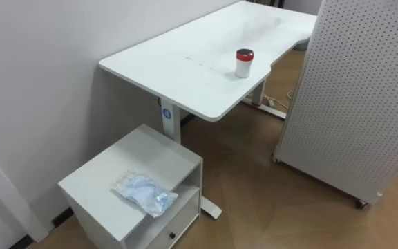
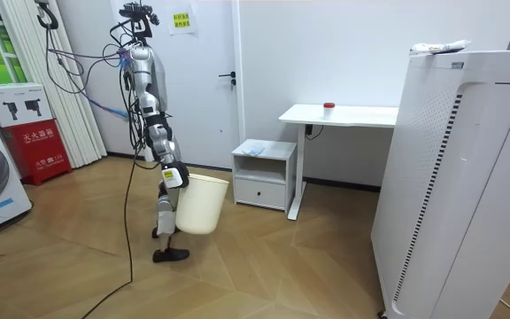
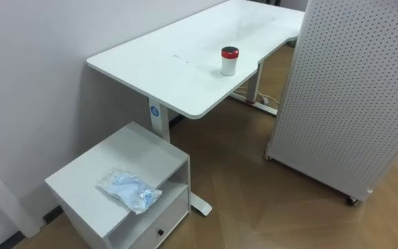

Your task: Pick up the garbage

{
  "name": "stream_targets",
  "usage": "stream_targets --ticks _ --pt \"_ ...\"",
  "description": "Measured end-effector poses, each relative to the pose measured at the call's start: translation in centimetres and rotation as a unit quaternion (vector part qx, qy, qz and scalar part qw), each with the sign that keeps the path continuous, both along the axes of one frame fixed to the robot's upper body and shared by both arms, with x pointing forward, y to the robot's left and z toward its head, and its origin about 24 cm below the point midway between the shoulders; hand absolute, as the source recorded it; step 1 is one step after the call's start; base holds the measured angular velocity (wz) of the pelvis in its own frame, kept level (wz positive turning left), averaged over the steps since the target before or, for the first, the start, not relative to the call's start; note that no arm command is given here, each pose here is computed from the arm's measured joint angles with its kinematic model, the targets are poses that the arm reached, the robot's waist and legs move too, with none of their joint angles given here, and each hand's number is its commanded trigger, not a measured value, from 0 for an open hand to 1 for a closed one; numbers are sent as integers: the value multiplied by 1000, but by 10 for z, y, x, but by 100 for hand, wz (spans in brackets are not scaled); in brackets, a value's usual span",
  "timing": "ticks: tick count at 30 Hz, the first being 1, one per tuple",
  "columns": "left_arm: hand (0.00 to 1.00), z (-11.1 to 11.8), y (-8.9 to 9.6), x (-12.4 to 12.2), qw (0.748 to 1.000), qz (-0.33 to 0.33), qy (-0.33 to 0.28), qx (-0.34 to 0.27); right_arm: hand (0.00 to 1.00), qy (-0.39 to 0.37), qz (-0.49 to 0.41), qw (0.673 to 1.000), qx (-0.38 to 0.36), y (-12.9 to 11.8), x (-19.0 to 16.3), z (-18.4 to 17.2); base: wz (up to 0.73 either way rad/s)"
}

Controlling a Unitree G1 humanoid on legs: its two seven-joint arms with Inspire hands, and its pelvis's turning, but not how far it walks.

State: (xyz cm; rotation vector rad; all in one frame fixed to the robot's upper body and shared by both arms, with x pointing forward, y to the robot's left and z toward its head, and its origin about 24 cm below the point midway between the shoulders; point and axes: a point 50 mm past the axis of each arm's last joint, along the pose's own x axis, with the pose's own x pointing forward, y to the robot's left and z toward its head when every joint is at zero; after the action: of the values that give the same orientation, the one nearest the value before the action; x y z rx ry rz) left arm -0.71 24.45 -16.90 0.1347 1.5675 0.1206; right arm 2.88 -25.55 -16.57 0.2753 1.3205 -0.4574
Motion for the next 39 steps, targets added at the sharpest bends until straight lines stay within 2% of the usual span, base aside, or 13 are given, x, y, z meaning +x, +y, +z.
stream_targets --ticks 21,30,39 --pt "0 2 5 2 1000 -7 -5 8 100 -1 13 1000 7 1 4 0 0" --pt "0 3 11 -6 1000 9 13 16 100 12 11 1000 4 0 0 0 -9" --pt "0 4 9 -28 999 24 34 14 100 32 -6 999 -24 -13 -11 3 -8"
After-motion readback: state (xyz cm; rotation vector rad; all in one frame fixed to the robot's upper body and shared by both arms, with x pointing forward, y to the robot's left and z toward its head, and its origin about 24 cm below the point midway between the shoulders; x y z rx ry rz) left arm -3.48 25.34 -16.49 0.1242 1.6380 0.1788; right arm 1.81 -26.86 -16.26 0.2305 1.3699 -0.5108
